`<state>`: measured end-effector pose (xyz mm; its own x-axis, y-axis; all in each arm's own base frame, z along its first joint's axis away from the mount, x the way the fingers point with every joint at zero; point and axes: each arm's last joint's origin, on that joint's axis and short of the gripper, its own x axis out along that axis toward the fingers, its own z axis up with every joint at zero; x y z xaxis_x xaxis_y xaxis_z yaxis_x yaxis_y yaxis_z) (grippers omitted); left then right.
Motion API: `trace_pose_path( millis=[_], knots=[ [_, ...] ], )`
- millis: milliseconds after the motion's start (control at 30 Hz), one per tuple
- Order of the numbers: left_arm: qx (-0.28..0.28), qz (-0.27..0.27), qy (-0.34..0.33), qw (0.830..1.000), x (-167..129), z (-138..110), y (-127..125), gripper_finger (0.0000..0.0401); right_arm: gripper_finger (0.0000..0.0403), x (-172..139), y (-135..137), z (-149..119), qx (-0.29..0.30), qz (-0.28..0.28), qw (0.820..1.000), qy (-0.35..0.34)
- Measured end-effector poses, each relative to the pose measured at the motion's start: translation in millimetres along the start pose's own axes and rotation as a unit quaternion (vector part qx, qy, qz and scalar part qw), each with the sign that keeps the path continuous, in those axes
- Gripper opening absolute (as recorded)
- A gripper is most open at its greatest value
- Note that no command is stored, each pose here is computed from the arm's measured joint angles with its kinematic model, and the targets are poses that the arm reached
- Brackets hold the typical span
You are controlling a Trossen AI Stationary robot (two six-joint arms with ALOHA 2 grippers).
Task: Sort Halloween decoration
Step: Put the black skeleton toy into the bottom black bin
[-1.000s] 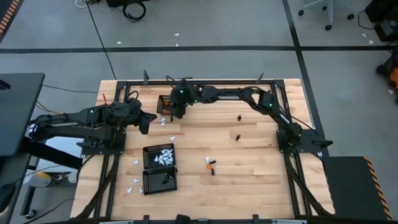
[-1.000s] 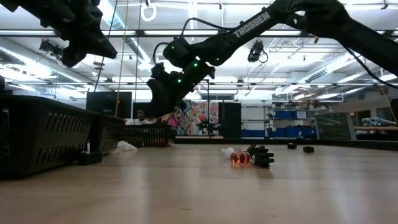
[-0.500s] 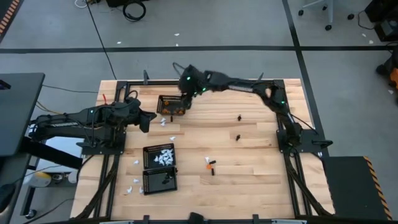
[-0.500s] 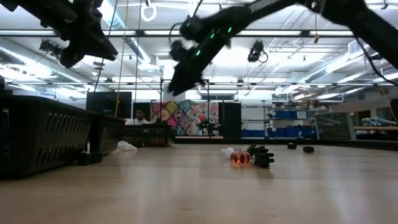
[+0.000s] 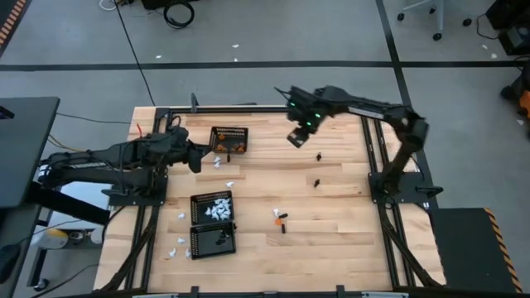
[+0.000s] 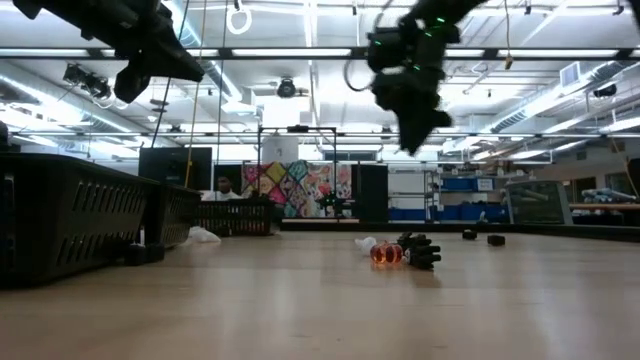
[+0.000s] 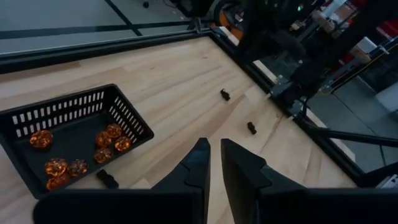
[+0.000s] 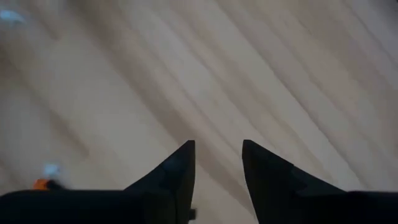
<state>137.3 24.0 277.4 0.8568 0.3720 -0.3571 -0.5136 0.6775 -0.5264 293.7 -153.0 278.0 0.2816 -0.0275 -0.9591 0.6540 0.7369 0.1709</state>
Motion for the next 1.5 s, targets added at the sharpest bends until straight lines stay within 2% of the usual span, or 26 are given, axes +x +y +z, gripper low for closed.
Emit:
trace_pose_path(
  millis=[167,300,467,567,733,1000,1267,1500],
  knots=[
    [0.004,0.010,0.011,1.000,7,-2,-1,0.0044,0.0139,20,-22,-41,0.060,-0.018,0.998,-0.007],
    [0.013,0.018,0.019,1.000,14,-4,-2,0.0043,0.0159,44,-31,-62,0.069,-0.013,0.997,0.021],
    [0.019,0.028,0.031,0.999,23,-7,-2,0.0043,0.0208,61,-39,-72,0.082,-0.061,0.994,0.032],
    [0.020,0.030,0.034,0.999,27,-8,-3,0.0043,0.0237,64,-42,-73,0.114,-0.089,0.989,0.021],
    [0.022,0.031,0.035,0.999,30,-8,-4,0.0043,0.0256,77,-48,-79,0.154,-0.088,0.984,0.008],
    [0.023,0.030,0.034,0.999,30,-8,-4,0.0043,0.0237,99,-52,-93,0.199,-0.066,0.978,-0.011],
    [0.023,0.031,0.034,0.999,30,-8,-4,0.0043,0.0210,110,-43,-105,0.158,-0.073,0.985,-0.013],
    [0.023,0.031,0.035,0.999,30,-8,-4,0.0043,0.0140,114,-31,-111,0.119,-0.091,0.988,-0.026]
  ],
)
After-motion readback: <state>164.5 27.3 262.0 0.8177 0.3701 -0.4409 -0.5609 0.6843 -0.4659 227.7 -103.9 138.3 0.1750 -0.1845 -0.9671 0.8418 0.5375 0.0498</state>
